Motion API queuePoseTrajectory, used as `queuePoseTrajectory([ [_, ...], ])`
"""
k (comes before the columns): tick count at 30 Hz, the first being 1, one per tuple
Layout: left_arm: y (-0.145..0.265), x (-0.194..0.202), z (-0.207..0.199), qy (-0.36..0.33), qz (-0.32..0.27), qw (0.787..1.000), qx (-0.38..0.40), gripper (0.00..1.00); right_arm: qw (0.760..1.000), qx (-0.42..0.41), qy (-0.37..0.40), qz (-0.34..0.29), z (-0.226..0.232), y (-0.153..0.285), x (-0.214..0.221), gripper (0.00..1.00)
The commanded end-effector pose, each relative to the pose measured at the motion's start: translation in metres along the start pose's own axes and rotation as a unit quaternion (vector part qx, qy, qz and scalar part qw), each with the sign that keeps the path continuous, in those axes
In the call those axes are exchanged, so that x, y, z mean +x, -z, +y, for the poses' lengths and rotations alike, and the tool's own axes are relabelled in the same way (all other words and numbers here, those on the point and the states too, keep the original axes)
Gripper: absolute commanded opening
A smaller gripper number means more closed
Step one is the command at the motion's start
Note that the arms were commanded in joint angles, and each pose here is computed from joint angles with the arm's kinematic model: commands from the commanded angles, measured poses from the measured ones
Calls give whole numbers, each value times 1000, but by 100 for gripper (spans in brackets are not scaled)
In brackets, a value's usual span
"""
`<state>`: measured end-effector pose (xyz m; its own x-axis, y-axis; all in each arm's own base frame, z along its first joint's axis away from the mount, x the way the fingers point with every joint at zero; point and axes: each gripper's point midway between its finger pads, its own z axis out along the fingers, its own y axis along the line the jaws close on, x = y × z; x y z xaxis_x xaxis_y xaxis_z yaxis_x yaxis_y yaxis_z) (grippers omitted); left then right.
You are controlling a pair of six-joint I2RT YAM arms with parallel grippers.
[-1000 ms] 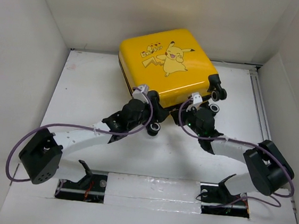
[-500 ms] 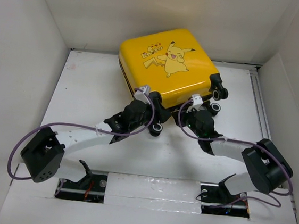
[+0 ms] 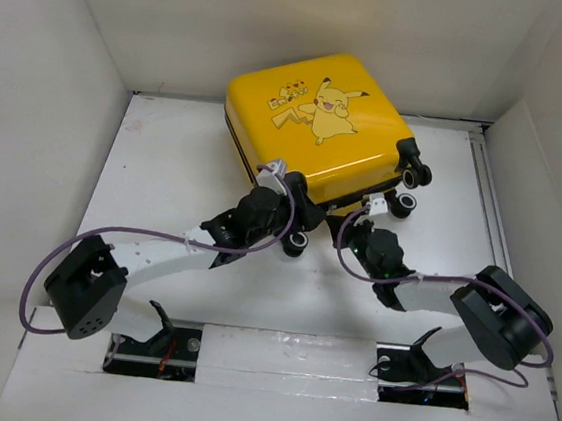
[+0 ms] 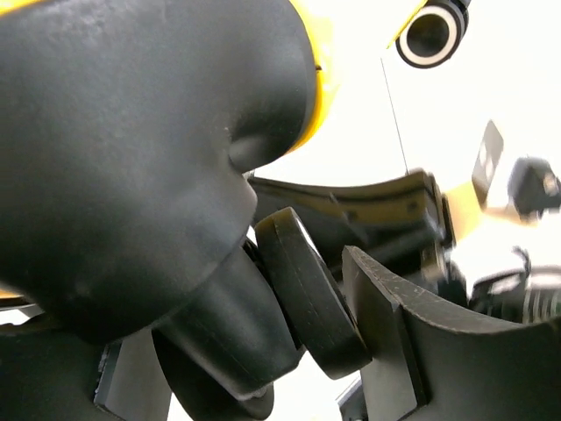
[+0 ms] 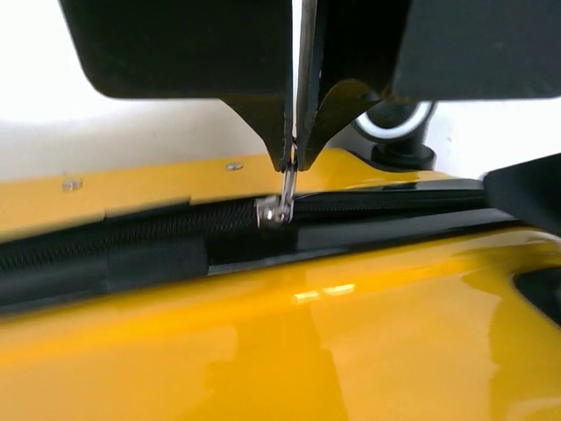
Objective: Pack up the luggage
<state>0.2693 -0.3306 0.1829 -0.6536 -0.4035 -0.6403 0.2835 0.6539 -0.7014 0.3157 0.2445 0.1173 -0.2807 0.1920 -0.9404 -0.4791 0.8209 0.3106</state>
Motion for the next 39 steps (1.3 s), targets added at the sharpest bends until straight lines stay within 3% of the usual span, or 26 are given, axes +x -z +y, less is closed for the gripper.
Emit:
queuePoseTrajectory([
  [1,15,-23,-135,-34,-6,970,240,0,988,-142,-51,21,81,37,28,0],
  [8,14,-12,-178,8,31,944,328,0,964,-257,-69,-17,133,47,3,0],
  [13,27,-15,-187,16,14,938,346,0,948,-306,-82,-18,163,50,-3,0],
  [15,34,-19,-178,4,-5,944,329,0,958,-273,-84,-1,150,49,8,0],
  [18,46,-27,-159,0,-32,955,294,0,986,-155,-64,26,99,45,14,0],
  [19,46,-26,-151,-2,-34,960,278,0,990,-130,-60,11,90,49,-3,0],
  [20,47,-27,-144,-6,-40,963,265,0,994,-84,-42,58,70,55,19,0],
  [23,48,-31,-127,-6,-51,972,231,0,997,18,-21,74,25,63,14,6],
  [25,49,-30,-122,-11,-52,973,224,13,995,60,-19,80,2,64,13,15],
  [26,46,-30,-116,-15,-51,975,214,36,994,68,-21,77,-3,64,12,27],
  [30,48,-32,-111,-21,-53,978,200,80,991,106,-21,78,-29,53,5,47],
  [35,43,-34,-95,-43,-53,987,148,84,992,114,0,50,-40,29,-35,49],
  [39,36,-31,-77,-57,-48,991,108,84,992,116,5,52,-50,19,-42,51],
])
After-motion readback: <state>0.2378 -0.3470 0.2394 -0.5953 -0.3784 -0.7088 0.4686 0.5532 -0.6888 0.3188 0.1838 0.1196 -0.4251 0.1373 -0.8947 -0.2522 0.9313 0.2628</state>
